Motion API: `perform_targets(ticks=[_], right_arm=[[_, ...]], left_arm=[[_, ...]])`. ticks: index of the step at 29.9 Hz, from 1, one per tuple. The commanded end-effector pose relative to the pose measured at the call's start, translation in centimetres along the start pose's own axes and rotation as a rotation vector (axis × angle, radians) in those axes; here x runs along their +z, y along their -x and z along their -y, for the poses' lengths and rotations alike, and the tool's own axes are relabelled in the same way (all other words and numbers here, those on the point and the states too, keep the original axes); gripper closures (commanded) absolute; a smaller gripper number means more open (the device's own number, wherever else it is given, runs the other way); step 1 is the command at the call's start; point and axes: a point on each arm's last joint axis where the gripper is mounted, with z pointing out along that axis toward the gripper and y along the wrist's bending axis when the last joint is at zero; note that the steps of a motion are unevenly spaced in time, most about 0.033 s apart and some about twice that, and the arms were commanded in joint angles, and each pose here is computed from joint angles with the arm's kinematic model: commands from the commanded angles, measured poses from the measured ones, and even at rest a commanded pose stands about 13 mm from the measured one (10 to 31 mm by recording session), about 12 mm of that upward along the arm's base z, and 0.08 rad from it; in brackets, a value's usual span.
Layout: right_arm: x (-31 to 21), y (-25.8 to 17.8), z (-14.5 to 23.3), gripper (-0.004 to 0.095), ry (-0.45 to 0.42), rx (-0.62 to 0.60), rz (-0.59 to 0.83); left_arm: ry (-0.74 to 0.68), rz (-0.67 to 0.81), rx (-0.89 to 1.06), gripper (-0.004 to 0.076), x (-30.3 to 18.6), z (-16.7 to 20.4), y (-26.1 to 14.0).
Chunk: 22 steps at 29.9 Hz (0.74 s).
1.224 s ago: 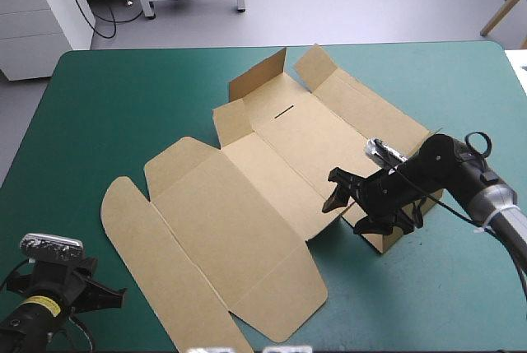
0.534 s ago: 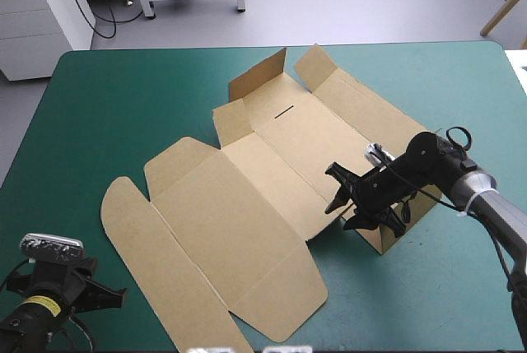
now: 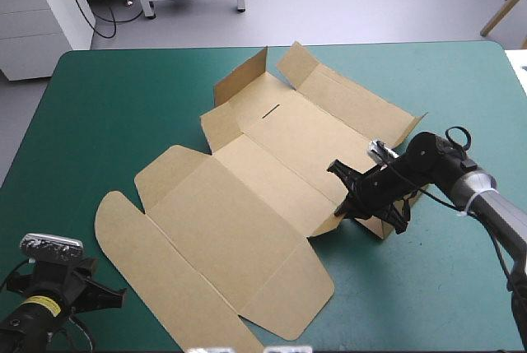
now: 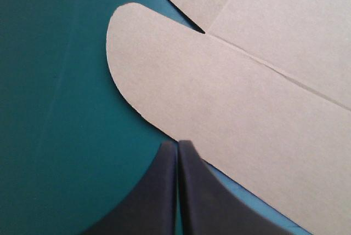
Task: Fold the box
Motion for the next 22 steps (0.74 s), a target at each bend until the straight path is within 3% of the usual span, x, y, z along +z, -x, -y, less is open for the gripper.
perform_targets(ticks=[1,6,14,22], right_arm=[[-2.1,0.2,-1.7,0.0925,0.080,-0.065,0.073],[-3.8,1.0,-2.7,0.0925,0.032,-0.167,0.155],[-5.4,3.3,-2.7,0.0926,-0.283,-0.407,0.203],[-5.5,7.1,-4.8,0.0926,-0.404,-0.732,0.271]], left_arm=[[0.001,0.076,-0.006,0.0734,-0.6,-0.1,1.3],[0.001,0.076,-0.006,0.0734,-0.6,-0.1,1.3],[0.001,0.076,-0.006,0.0734,-0.6,-0.1,1.3],[0.001,0.057,-0.006,0.0734,-0.6,-0.1,1.1]])
